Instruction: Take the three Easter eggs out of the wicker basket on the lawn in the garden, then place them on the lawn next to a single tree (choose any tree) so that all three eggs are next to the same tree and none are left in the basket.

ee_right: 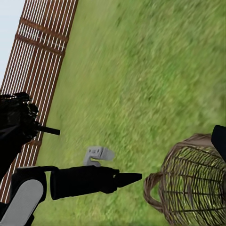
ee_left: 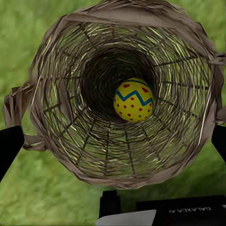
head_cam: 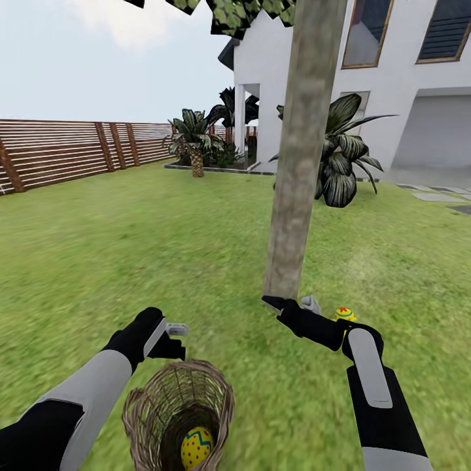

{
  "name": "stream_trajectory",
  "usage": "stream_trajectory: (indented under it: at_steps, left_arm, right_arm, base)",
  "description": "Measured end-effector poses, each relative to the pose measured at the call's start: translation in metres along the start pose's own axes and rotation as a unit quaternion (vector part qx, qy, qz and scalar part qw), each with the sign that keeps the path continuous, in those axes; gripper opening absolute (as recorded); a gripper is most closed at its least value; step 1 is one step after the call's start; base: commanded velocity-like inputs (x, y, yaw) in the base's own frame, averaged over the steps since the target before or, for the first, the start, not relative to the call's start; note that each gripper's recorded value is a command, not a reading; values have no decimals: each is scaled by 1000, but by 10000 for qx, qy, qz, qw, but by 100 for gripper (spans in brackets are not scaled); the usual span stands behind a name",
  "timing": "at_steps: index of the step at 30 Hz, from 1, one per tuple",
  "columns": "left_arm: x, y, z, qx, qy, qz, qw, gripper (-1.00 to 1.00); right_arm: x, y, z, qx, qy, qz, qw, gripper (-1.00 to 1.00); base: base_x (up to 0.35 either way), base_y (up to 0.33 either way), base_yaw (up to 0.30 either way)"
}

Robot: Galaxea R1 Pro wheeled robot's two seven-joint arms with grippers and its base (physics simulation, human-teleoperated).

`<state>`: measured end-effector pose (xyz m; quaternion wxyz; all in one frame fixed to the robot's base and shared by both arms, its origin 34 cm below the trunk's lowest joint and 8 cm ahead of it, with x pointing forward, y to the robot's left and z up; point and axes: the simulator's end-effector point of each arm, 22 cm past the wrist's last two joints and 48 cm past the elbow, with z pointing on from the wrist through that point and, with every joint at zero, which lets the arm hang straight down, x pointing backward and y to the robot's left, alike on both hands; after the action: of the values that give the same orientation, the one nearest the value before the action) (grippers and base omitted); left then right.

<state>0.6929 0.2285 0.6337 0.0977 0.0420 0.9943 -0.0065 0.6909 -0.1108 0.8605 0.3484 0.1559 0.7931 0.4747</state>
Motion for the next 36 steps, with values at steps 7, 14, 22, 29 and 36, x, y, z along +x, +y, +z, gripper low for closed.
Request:
stream_trajectory:
  at_steps: [7, 14, 22, 29, 36]
  left_arm:
    - [4, -1, 12, 13, -7, 5, 10000, 100]
    - [5, -2, 25, 19, -80, 11, 10000, 100]
    - [8, -2, 40, 20, -128, 12, 9999, 100]
    - [12, -3, 53, 20, -145, 13, 9999, 100]
    - [17, -3, 67, 20, -150, 16, 9999, 100]
  right_arm:
    - [7, -11, 3, -3, 1, -1, 10000, 100]
    - [13, -23, 6, -5, 0, -1, 10000, 100]
    - [21, -36, 9, -9, -3, 2, 10000, 100]
    - [28, -48, 12, -8, -4, 0, 10000, 100]
    - [35, -60, 14, -9, -5, -2, 10000, 100]
  base:
    - [0, 0, 0]
    - [0, 0, 0]
    - [0, 0, 0]
    - [0, 0, 0]
    - [0, 0, 0]
